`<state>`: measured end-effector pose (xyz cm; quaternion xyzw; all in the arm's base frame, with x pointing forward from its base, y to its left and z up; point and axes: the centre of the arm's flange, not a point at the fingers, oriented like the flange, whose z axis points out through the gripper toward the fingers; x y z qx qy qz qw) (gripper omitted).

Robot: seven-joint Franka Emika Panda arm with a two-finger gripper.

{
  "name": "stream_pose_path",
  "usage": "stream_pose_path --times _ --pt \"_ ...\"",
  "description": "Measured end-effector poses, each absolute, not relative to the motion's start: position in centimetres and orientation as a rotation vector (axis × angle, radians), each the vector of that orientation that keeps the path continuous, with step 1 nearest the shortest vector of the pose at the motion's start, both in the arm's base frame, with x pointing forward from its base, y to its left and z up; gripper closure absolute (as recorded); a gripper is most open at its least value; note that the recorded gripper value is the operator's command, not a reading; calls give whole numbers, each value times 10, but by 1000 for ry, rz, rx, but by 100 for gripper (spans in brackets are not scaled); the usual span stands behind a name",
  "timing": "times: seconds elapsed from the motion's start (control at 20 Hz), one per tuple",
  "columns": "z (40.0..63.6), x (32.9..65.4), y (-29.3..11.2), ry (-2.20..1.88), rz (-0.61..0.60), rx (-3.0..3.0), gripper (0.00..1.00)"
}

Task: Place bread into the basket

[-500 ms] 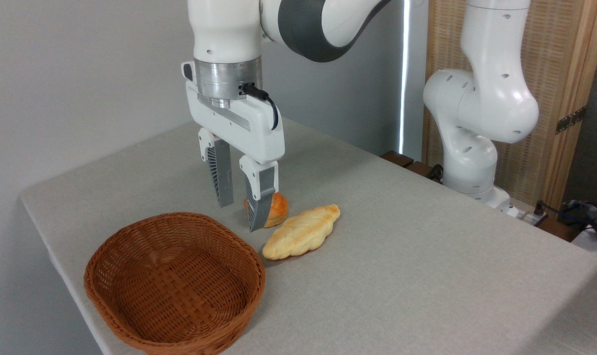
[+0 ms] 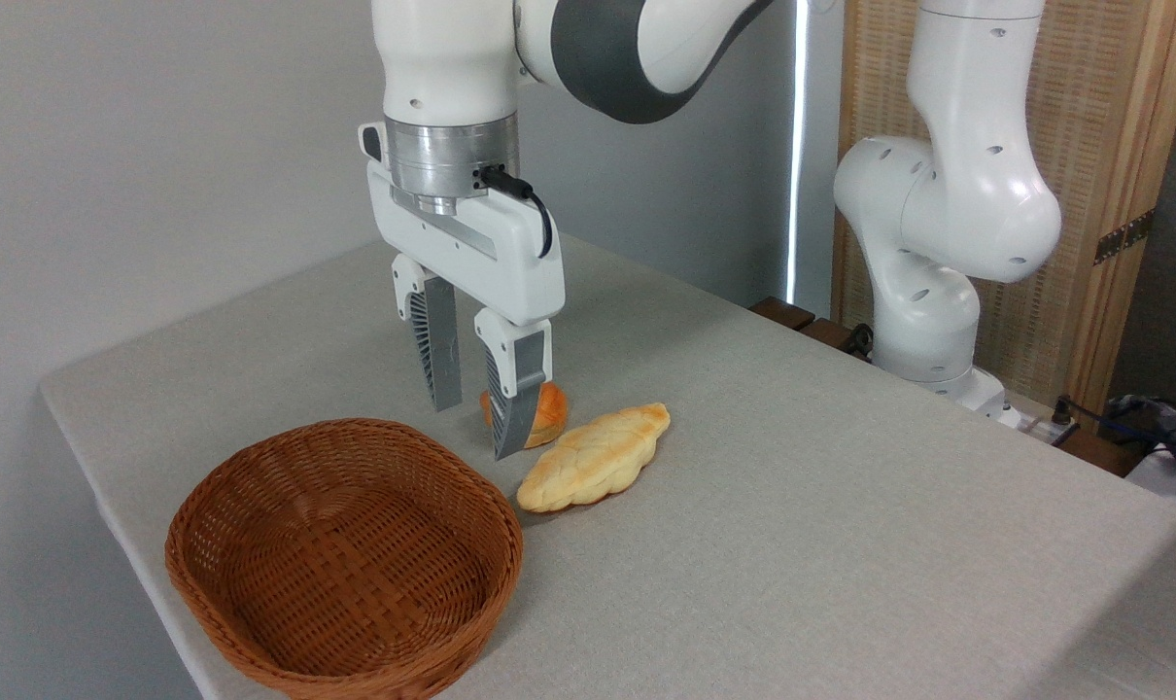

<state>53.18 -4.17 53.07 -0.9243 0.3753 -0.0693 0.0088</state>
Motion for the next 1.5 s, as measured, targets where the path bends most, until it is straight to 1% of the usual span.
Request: stream_pose_path --times 0.2,1.0,1.2,1.5 --pt "531 532 -36 1157 -219 -2894 0" --pt "532 532 -36 1157 -218 -2894 0" --pt "527 528 -37 1170 -156 -2907 0" --pt "515 520 -54 1228 -61 -2908 0"
